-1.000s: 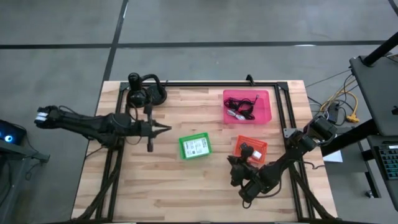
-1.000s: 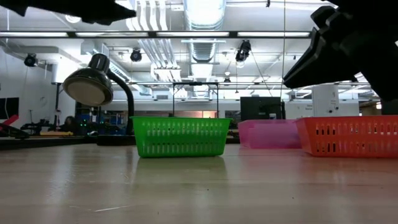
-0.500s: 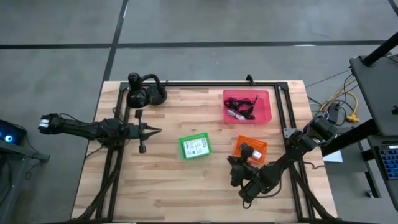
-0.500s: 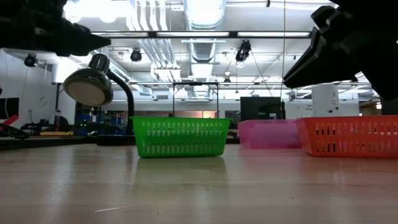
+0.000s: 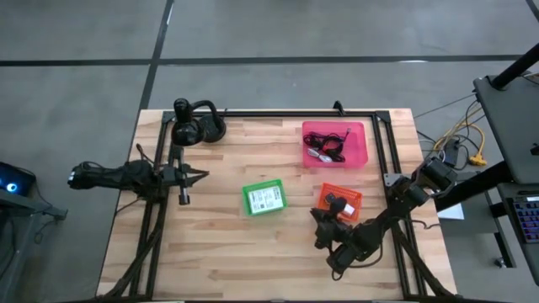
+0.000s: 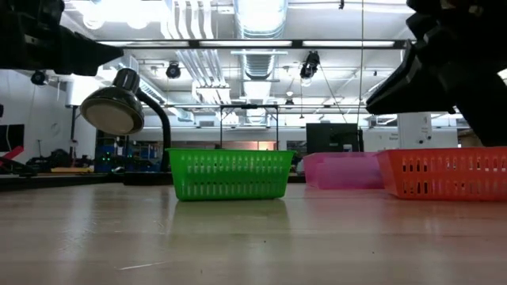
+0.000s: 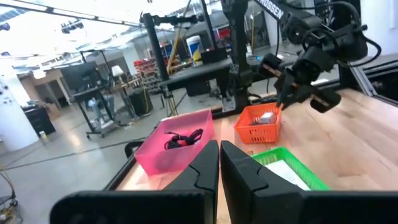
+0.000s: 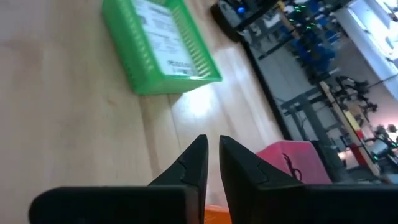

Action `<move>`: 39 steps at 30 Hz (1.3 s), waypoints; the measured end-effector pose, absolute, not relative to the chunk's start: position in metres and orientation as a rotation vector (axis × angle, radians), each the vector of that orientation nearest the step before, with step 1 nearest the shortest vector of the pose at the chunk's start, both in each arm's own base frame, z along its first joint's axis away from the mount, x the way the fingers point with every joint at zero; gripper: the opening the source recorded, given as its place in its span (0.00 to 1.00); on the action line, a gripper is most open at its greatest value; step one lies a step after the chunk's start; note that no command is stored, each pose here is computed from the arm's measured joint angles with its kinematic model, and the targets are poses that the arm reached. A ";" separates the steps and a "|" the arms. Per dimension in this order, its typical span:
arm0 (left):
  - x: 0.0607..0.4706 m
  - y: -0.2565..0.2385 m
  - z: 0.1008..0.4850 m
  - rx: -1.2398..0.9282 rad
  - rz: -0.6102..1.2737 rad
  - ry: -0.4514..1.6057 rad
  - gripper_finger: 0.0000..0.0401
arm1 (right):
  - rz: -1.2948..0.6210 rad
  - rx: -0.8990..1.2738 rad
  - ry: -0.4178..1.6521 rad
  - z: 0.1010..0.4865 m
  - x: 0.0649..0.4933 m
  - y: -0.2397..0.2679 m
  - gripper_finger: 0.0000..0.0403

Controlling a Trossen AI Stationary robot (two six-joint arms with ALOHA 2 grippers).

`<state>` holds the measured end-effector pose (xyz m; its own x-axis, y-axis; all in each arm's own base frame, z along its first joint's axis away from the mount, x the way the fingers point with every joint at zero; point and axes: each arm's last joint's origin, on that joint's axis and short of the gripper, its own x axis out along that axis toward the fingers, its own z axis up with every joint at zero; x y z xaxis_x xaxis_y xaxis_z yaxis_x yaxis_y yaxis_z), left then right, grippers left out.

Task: Pick and place items into bin
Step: Return to Home Position

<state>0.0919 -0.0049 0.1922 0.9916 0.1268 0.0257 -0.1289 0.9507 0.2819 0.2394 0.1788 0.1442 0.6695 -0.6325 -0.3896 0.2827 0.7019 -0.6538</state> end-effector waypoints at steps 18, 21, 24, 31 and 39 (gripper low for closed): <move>0.094 -0.005 0.189 0.293 0.131 0.032 0.00 | 0.369 -0.553 0.371 0.202 0.288 0.144 0.02; 0.094 -0.005 0.188 0.294 0.130 0.036 0.00 | 0.355 -0.505 0.255 0.209 0.283 0.106 0.02; 0.094 -0.005 0.187 0.296 0.128 0.048 0.00 | 0.217 -0.483 0.228 0.210 0.269 0.066 0.02; 0.093 -0.005 0.186 0.297 0.128 0.052 0.00 | 0.007 -0.412 0.136 0.213 0.211 0.007 0.02; 0.092 -0.005 0.185 0.273 0.130 0.047 0.00 | -0.011 -0.238 0.066 0.193 0.148 -0.003 0.02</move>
<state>0.0921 -0.0048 0.1853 0.9905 0.1342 -0.0290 -0.1213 0.9546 0.2722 0.1483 -0.0031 0.1927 0.9978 -0.0189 -0.0642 0.0033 0.9718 -0.2359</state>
